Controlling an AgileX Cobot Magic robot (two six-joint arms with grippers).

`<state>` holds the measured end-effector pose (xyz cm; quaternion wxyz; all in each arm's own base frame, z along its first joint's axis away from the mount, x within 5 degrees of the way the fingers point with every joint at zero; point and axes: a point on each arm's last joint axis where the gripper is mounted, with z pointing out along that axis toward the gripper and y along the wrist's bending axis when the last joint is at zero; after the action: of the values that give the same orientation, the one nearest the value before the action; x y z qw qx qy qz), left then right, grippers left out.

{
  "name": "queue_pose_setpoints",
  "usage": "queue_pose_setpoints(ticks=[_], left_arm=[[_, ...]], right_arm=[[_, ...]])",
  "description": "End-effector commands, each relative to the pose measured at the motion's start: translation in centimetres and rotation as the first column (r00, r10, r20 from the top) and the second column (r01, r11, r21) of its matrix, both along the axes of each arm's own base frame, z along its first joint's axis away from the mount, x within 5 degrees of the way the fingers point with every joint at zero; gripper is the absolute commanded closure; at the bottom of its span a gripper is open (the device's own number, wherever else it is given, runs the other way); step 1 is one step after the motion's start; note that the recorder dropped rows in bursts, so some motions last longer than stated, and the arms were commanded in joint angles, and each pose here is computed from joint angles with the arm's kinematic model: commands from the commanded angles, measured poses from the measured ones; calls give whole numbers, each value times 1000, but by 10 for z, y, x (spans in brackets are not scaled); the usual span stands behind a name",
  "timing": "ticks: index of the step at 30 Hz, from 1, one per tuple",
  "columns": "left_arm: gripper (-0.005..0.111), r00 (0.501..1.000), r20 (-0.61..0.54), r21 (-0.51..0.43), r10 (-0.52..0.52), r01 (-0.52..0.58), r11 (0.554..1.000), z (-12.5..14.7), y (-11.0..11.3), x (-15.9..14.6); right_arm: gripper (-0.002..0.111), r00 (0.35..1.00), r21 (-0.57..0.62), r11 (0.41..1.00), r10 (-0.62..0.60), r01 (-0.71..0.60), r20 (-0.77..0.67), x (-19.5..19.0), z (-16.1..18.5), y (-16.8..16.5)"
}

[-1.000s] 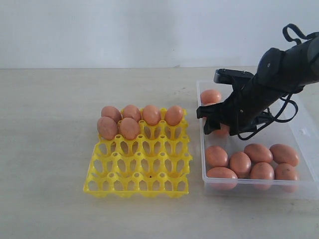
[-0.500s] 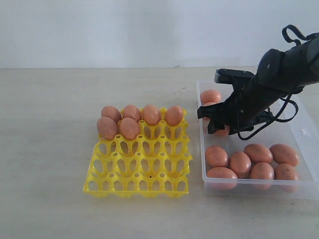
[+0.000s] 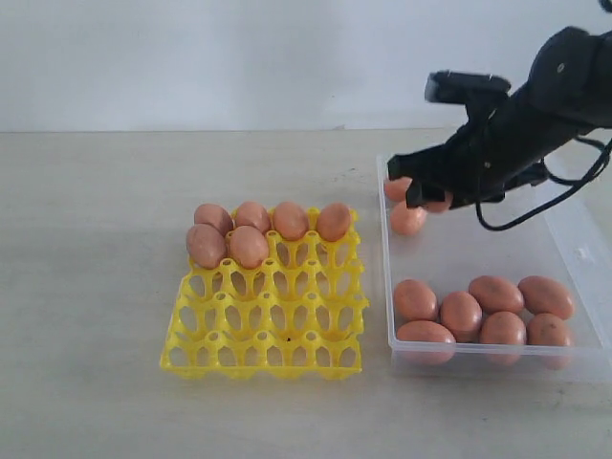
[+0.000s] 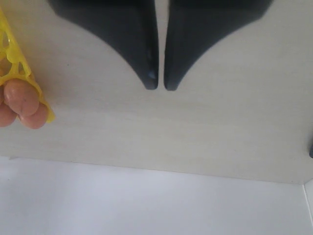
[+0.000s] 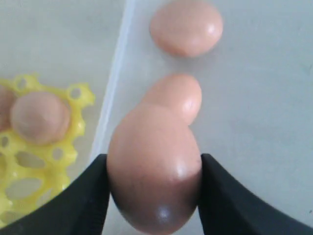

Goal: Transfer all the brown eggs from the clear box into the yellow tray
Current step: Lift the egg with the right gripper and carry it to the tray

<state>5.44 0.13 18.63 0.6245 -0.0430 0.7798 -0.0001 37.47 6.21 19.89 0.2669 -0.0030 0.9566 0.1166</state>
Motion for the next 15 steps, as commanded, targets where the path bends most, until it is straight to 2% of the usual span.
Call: queue_pose_setpoints(ticks=[1, 5, 7, 10, 13, 15], left_arm=[[103, 1000, 1, 3, 2, -2, 1000, -1, 0, 0], [103, 1000, 1, 3, 2, -2, 1000, -1, 0, 0], [103, 1000, 1, 3, 2, -2, 1000, -1, 0, 0], [103, 1000, 1, 3, 2, -2, 1000, -1, 0, 0], [103, 1000, 1, 3, 2, -2, 1000, -1, 0, 0], [103, 1000, 1, 3, 2, -2, 1000, -1, 0, 0]], right_arm=[[108, 972, -13, 1000, -14, 17, 233, 0, 45, -5], [108, 885, -80, 997, 46, -10, 464, -1, 82, 3], [109, 803, -138, 990, 103, -26, 586, -3, 100, 13], [109, 654, -163, 987, 126, -4, 746, -4, 122, 32], [109, 495, -98, 995, 75, 20, 866, -7, 131, 53], [109, 386, 50, 999, -45, -5, 921, -14, 136, 65]])
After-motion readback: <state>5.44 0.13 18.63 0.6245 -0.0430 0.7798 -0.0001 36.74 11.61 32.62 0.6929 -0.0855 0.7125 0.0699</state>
